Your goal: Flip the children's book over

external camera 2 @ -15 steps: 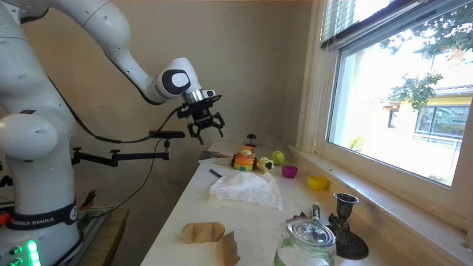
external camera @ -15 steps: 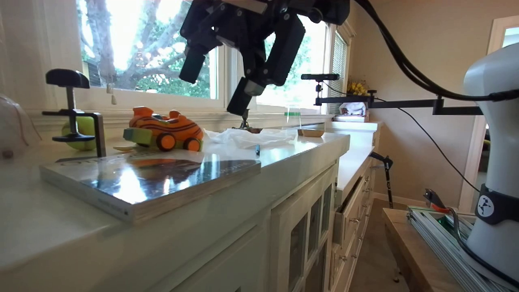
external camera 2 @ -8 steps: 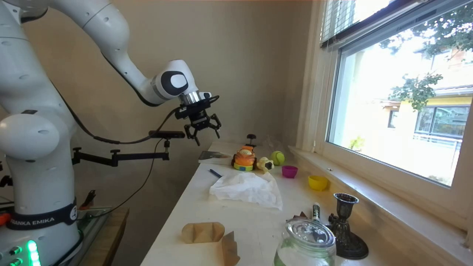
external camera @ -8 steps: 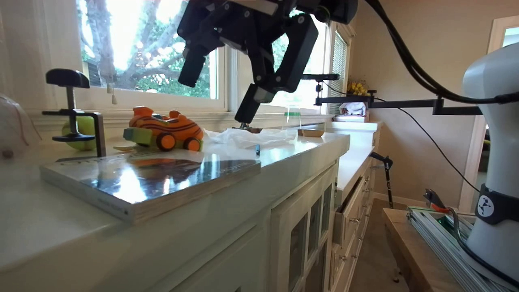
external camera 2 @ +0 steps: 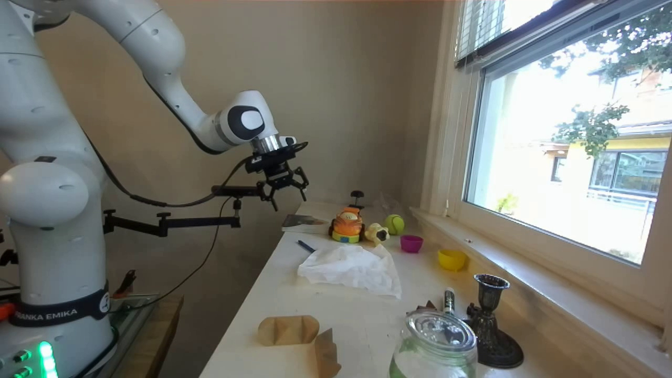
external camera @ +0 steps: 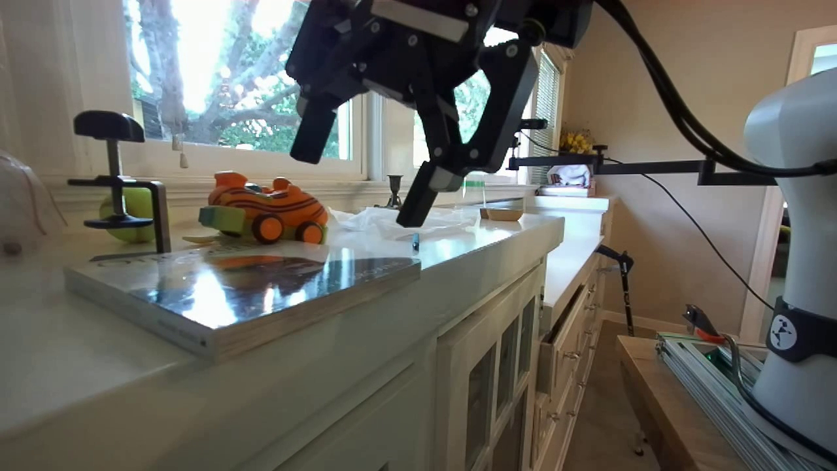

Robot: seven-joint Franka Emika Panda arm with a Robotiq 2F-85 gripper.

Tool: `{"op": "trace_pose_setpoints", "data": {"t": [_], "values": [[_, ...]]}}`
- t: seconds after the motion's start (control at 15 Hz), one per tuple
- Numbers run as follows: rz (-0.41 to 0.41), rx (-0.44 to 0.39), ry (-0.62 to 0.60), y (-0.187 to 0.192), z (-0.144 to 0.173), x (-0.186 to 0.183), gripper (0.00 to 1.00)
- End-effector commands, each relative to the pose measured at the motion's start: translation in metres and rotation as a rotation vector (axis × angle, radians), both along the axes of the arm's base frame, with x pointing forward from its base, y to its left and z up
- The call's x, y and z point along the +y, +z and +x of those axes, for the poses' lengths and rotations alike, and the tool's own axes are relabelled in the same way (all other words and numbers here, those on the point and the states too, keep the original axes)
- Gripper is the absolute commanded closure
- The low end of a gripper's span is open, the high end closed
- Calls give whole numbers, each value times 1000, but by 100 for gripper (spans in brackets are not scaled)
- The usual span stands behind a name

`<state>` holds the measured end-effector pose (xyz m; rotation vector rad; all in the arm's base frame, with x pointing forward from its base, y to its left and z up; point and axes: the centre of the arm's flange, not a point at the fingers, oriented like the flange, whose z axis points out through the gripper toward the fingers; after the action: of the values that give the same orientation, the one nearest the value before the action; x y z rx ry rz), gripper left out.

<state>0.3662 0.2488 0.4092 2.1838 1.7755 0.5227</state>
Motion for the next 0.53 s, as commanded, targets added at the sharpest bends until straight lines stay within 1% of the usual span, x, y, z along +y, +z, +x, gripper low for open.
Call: {"op": "trace_pose_setpoints", "data": {"t": [0.0,0.27,0.47], "values": [[-14,-3,11,-15,-10,4,0],[-26,-17,30,-25,-13,4,0],[-28,-46,44,-32,-16,3,0]]}}
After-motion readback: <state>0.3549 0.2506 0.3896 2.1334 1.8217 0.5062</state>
